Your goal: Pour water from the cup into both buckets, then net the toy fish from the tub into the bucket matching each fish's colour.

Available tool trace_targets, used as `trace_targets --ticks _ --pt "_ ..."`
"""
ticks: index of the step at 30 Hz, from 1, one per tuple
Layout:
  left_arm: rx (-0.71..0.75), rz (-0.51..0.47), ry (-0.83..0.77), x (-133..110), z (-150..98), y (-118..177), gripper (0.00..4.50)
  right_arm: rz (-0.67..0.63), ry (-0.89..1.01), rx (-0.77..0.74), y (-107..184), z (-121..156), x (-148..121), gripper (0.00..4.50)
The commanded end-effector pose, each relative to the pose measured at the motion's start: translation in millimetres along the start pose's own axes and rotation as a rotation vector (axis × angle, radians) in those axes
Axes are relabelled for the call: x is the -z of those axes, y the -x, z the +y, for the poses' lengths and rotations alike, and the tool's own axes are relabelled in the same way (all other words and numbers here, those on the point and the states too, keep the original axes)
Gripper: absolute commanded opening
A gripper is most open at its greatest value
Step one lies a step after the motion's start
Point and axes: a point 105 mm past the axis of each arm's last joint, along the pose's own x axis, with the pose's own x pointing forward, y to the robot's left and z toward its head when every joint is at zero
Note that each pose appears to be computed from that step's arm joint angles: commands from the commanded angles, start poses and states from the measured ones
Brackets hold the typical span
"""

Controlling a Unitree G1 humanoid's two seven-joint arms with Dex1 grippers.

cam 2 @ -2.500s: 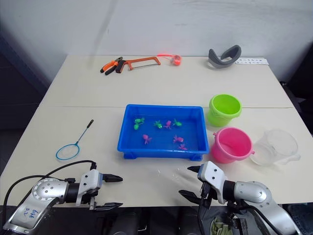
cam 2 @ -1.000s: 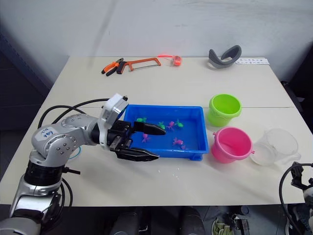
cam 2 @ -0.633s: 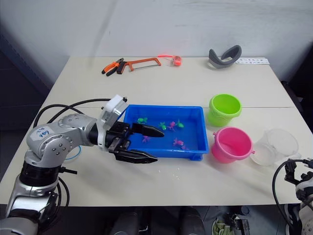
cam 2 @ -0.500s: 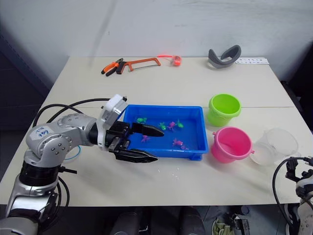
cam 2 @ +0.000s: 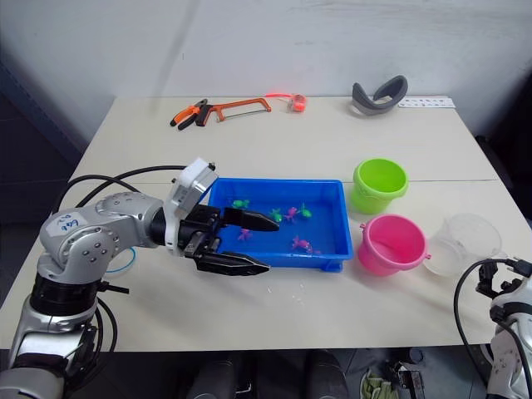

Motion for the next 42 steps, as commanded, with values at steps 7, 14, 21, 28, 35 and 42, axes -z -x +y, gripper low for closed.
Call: trace_targets --ticks 7,14,21,28,35,42 --pt "0.009 -0.005 -0.070 -15 -8 2 4.50 -0.070 0.038 0.011 -3 -1 -6 3.21" --pt "0.004 -0.003 -0.077 -16 -6 3 4.50 -0.099 0.001 -0.044 -6 9 -8 2.65" --pt "0.000 -0.001 -0.083 -18 -6 3 4.50 -0.108 -0.016 -0.075 -7 13 -9 0.07" --pt "-0.001 0.001 -0.084 -18 -5 4 4.50 -0.104 -0.024 -0.064 0 6 -6 0.07" --pt "0.010 -0.004 -0.084 -17 -5 2 4.50 -0.077 -0.041 -0.066 17 6 -1 0.07" --pt "0.024 -0.013 -0.090 -16 -5 -2 4.50 -0.046 -0.094 -0.051 36 11 0 0.07"
